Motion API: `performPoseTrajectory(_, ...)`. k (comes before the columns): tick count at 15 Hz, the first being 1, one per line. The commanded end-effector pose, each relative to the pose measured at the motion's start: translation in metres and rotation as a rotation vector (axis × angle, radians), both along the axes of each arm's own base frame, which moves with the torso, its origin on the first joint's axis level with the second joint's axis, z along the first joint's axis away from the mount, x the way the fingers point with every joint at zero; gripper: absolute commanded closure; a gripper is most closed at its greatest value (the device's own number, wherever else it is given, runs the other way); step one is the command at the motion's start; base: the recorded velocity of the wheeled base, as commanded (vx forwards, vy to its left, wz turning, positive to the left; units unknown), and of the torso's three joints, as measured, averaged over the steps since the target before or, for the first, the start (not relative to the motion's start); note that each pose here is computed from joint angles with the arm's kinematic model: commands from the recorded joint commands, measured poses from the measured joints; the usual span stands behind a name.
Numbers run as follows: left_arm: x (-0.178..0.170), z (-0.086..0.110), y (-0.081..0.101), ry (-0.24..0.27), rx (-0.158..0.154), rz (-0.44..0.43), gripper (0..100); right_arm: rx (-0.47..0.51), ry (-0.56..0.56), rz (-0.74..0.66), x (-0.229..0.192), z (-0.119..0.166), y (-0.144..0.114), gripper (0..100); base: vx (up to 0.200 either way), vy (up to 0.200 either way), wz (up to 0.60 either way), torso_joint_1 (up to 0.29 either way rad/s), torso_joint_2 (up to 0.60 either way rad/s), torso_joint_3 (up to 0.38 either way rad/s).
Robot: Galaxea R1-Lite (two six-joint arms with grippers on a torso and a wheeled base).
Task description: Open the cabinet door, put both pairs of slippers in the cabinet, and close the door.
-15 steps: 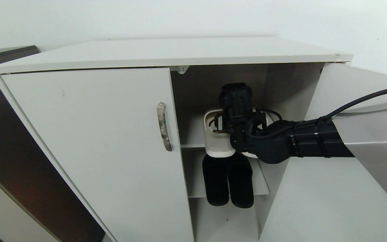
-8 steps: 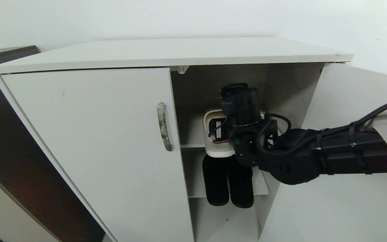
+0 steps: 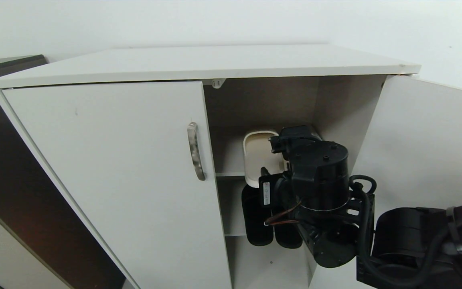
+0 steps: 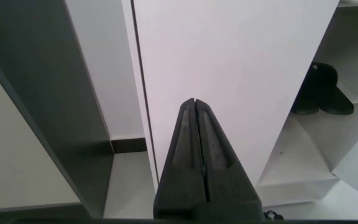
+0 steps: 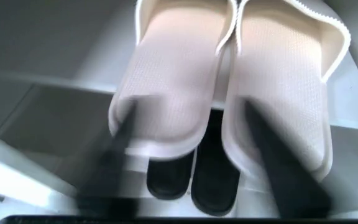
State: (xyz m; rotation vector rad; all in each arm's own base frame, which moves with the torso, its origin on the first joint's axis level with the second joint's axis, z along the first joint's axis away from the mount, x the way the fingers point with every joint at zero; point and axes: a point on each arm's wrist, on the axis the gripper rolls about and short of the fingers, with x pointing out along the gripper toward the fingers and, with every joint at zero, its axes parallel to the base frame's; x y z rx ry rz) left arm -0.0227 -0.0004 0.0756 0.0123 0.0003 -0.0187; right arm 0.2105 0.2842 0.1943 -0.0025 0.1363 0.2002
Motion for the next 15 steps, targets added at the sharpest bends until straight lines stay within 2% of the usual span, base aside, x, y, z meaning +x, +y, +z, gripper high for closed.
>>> performPoseTrajectory(1,0.0,0.0,0.0,0.0,-0.003,-0.001,100,0.001,-0.001,0.009,-0.004,0.001,-0.001,100,0.0,0.0,0.0,0.0,0.0,0.0)
performPoseTrajectory(11,0.0,0.0,0.0,0.0,-0.003,0.0,100,-0.04,0.018,0.009,-0.003,-0.01,-0.001,100,0.0,0.0,0.0,0.0,0.0,0.0)
performPoseTrajectory(15,0.0,0.0,0.0,0.0,-0.003,-0.001,100,-0.051,0.025,0.008,-0.001,-0.015,0.001,100,-0.2,0.0,0.0,0.006,0.01,0.002)
